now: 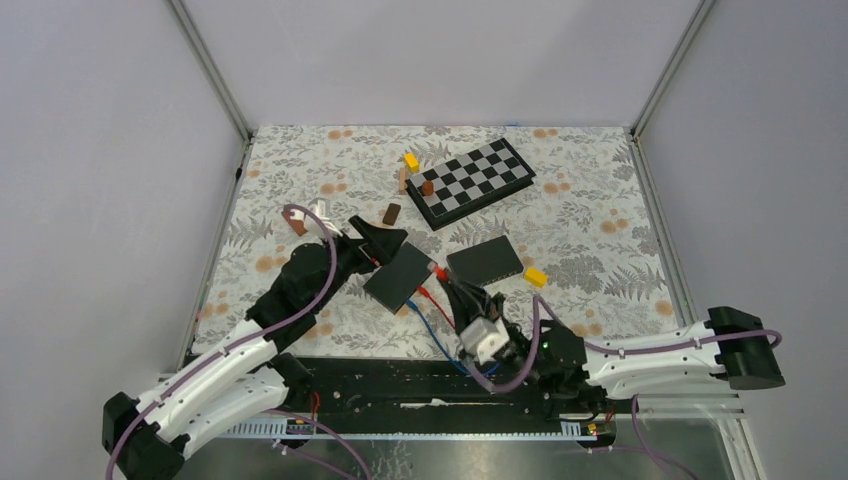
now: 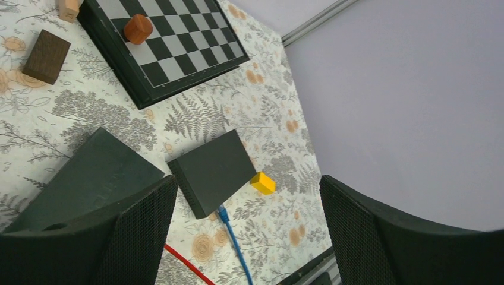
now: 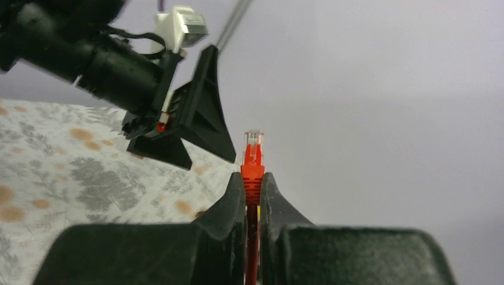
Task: Insert the plug into the switch port
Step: Insert the connector into the switch port, then reset both arms
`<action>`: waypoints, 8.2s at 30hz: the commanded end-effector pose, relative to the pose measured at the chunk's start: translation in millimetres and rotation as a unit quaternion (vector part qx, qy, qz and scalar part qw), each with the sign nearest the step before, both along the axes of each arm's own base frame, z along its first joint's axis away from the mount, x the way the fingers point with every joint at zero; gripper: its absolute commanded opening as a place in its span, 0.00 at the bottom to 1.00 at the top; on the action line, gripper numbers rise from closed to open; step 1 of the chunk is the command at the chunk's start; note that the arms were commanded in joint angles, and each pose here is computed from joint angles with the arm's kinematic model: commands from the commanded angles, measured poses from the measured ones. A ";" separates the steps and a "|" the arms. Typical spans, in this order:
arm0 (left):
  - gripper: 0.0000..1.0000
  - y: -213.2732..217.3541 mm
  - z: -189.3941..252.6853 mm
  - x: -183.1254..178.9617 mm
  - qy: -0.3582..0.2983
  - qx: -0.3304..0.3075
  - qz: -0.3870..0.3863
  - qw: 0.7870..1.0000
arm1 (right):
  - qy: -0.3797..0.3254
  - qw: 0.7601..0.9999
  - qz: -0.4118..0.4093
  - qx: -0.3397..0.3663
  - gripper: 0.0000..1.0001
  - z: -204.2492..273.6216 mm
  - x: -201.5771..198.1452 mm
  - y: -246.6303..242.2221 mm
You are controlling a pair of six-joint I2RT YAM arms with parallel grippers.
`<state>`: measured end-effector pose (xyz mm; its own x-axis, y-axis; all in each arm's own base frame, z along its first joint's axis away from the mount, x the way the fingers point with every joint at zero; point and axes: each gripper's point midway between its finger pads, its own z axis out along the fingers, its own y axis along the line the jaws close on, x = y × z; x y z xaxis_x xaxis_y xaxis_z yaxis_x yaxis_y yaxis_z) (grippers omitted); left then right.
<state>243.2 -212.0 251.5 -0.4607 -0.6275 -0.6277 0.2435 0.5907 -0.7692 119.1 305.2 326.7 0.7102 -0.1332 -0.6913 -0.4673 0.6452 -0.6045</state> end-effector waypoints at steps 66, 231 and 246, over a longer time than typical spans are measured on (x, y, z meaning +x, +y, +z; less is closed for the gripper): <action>0.75 -195.0 -204.2 96.5 0.001 0.146 -0.451 0.881 | 0.466 0.835 -0.266 0.120 0.00 -297.5 109.3 -129.7; 0.52 -190.7 -279.3 -5.8 0.171 0.194 -0.617 0.743 | 0.461 0.815 -0.323 0.137 0.26 -247.3 220.3 -160.9; 0.62 -172.7 -235.6 114.3 0.092 0.225 -0.443 0.863 | 0.552 0.779 -0.286 0.078 0.38 -271.7 186.1 -148.9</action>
